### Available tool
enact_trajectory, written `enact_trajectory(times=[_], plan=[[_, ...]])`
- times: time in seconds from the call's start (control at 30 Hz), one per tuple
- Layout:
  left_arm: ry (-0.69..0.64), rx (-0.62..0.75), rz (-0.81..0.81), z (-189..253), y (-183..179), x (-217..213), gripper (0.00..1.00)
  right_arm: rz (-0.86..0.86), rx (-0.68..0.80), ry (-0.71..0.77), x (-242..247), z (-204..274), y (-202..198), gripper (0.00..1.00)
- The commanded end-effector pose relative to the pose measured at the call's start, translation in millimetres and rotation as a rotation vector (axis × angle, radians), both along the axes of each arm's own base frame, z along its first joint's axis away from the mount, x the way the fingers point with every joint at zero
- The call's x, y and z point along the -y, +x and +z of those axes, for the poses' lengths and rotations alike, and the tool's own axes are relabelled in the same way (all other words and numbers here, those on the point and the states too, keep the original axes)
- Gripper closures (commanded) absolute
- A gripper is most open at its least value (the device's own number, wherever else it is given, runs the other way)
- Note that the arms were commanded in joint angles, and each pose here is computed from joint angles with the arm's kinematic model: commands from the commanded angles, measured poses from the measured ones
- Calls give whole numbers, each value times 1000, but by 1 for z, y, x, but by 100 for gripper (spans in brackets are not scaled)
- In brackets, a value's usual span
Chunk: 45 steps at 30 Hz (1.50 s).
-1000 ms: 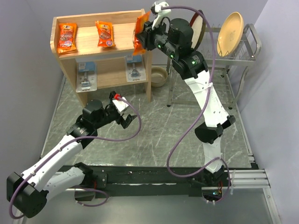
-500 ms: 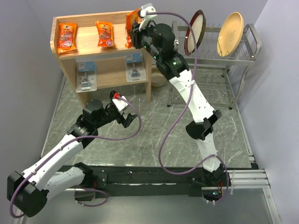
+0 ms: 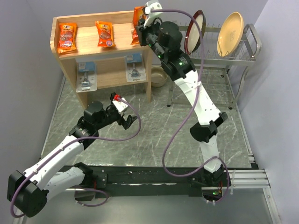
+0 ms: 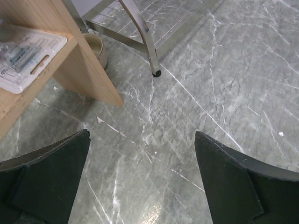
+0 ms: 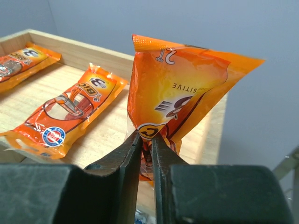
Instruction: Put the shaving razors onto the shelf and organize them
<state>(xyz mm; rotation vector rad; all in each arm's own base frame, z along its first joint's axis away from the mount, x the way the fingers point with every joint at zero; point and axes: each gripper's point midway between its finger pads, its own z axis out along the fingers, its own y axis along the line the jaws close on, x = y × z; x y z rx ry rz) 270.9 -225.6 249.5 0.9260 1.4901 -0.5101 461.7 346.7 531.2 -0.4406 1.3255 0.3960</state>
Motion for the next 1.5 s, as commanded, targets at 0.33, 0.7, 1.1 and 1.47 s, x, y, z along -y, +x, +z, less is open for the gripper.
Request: enact_trajectory(times=[0.33,0.7,1.1,1.47], plan=[[-53,51,-9,16,-3,-2,0,52,23,-4,10,36,-61,86],[-61,53,23,20,1,-13,1,42,-28,-47,-7,4,-43,86],[-67,48,22,17,3,-14,0,-32,-38,-67,-25,-36,6,86],[-88,24,58,19,9,-24,1,-191,-8,-24,-14,-44,38,83]])
